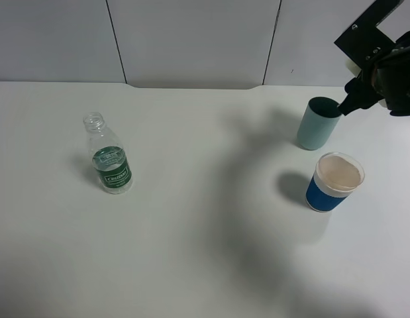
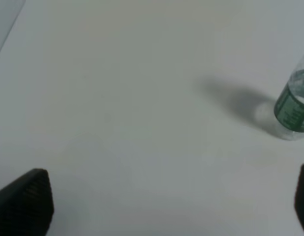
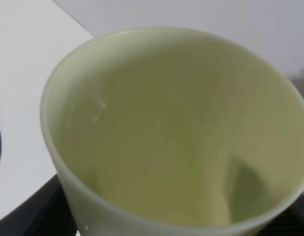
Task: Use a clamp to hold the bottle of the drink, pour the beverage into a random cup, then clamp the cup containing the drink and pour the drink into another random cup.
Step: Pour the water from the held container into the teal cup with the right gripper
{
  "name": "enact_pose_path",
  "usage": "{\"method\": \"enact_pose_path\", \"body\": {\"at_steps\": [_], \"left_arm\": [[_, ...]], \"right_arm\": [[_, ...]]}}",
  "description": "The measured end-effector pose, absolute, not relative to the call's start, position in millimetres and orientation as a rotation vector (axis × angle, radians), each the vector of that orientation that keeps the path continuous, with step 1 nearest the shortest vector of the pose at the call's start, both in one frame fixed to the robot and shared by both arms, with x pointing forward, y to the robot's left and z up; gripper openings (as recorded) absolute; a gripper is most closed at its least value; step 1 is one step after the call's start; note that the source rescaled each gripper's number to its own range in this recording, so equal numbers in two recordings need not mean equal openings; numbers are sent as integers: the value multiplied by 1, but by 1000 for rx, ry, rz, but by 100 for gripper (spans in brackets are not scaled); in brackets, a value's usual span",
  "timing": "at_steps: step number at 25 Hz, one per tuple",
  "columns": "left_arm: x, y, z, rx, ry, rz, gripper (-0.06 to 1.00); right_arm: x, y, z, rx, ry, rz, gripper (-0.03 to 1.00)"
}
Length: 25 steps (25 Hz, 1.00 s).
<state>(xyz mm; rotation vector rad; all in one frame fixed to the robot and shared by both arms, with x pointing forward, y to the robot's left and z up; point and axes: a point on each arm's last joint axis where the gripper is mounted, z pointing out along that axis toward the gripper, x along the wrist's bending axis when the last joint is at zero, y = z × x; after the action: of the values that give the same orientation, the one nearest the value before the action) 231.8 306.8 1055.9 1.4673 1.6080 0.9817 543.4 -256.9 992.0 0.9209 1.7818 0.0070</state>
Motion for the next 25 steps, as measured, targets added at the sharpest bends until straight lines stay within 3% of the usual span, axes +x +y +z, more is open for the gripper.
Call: {"method": "enact_pose_path", "body": {"at_steps": [25], "left_arm": [[232,307,1056,1467,1608,982,100]], "right_arm": [[544,-258,993,723,1862,-149,0]]}}
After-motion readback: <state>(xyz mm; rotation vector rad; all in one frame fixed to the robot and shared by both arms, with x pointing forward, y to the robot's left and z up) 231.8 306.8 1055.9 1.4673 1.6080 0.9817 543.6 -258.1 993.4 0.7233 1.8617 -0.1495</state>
